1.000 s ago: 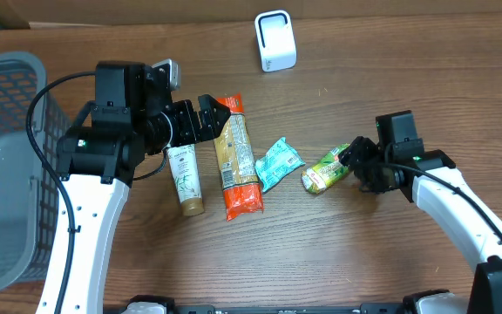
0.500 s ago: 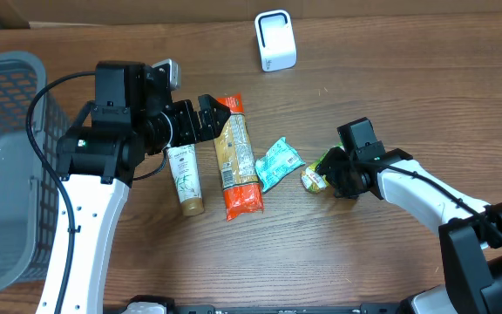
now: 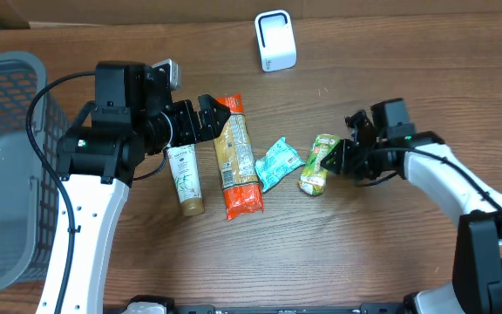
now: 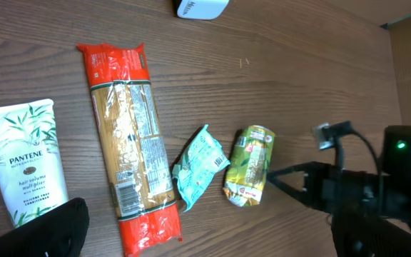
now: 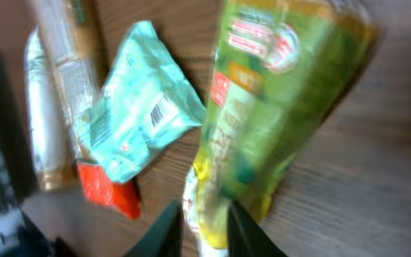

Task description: Scan the item barcode

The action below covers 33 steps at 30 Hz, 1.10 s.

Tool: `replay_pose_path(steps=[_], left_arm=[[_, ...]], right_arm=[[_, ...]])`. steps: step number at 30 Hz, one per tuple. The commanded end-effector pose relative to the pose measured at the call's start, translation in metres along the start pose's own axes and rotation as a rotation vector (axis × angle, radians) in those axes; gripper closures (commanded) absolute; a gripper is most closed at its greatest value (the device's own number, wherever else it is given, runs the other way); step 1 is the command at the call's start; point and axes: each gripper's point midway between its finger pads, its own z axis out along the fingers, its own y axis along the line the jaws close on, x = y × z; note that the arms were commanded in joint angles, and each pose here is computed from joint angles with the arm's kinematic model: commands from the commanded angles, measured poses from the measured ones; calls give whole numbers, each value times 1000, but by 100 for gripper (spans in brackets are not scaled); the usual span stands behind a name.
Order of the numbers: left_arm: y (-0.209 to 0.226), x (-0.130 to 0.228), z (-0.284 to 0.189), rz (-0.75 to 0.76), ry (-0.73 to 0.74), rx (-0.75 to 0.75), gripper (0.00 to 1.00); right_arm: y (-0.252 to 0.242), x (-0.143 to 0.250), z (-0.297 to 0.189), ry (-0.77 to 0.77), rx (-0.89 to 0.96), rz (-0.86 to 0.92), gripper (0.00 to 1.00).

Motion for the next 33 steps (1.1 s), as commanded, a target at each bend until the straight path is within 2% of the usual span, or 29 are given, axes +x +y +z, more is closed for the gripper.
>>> replay_pose_path(steps=[1, 3, 4, 5, 9, 12, 18, 22, 26, 33], left_arm=[[-6, -4, -1, 27, -5, 19, 1], [-6, -4, -1, 27, -5, 19, 1], [-6, -4, -1, 27, -5, 19, 1], [-6, -4, -1, 27, -5, 19, 0], [-6, -4, -1, 27, -5, 19, 0], [-6, -4, -1, 27, -5, 19, 0], [-6, -4, -1, 27, -5, 19, 0], [-6, -4, -1, 27, -5, 19, 0], [-6, -4, -1, 27, -5, 19, 0], [-6, -4, -1, 27, -5, 19, 0]], right_arm=[[-26, -16, -11, -46, 155, -185, 74], [-60, -23, -21, -86, 345, -110, 73], [-72, -25, -26, -107, 414, -64, 68], [-74, -25, -27, -109, 427, -50, 66], [-46, -19, -23, -74, 298, 61, 61], [-29, -18, -24, -65, 284, 150, 60], [10, -28, -22, -143, 418, 106, 40], [11, -20, -10, -174, 512, 140, 38], [6, 0, 21, -111, 601, 128, 28], [8, 7, 33, -85, 634, 104, 21]])
